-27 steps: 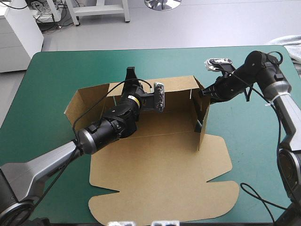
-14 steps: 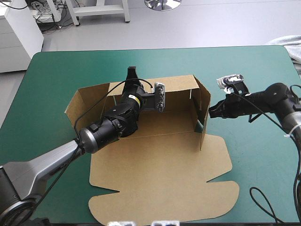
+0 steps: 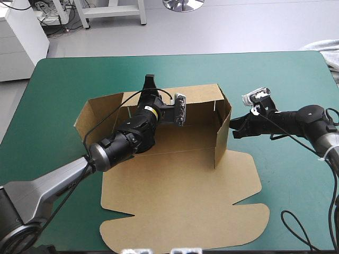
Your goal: Fold the box
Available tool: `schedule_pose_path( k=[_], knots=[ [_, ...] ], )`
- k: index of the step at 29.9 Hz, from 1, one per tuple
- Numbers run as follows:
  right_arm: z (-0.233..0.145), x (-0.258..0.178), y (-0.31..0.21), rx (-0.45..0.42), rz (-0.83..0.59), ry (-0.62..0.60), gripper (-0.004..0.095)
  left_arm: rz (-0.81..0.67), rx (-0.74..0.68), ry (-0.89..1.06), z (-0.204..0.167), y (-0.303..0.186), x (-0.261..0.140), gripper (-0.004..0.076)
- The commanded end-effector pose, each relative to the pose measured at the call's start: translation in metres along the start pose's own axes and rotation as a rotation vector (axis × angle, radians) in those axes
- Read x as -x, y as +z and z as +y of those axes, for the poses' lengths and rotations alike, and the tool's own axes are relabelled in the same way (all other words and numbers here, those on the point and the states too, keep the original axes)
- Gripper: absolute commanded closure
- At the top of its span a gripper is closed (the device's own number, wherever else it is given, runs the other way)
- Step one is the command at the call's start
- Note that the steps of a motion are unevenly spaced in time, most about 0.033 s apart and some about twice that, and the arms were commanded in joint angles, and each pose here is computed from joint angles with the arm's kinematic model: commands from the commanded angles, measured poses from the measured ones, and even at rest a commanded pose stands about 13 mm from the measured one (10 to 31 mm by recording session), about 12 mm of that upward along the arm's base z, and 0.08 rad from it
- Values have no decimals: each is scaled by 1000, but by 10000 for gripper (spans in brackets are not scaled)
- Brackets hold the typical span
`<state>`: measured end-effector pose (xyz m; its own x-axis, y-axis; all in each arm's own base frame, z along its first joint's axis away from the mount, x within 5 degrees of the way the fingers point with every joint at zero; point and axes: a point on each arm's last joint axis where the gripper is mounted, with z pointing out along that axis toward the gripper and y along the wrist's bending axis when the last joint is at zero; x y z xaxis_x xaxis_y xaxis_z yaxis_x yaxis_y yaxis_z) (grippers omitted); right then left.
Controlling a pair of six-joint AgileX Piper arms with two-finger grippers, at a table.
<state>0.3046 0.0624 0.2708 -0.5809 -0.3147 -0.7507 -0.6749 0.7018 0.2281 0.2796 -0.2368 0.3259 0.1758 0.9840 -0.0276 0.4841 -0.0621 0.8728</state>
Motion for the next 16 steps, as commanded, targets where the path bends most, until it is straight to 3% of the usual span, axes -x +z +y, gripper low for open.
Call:
schedule_pose_path(
  k=[1, 6, 8, 16],
  knots=[
    [10, 12, -15, 33, -53, -71, 712, -37, -1, -42, 6, -9, 3, 734],
    [18, 12, -19, 98, -32, -108, 276, -37, -1, -31, 6, -9, 3, 734],
    [19, 12, -19, 96, -37, -108, 239, -39, -6, -18, 5, -9, 3, 734],
    [35, 23, -5, 84, -92, -146, 242, -41, -30, 17, 1, -5, 5, 734]
  ],
)
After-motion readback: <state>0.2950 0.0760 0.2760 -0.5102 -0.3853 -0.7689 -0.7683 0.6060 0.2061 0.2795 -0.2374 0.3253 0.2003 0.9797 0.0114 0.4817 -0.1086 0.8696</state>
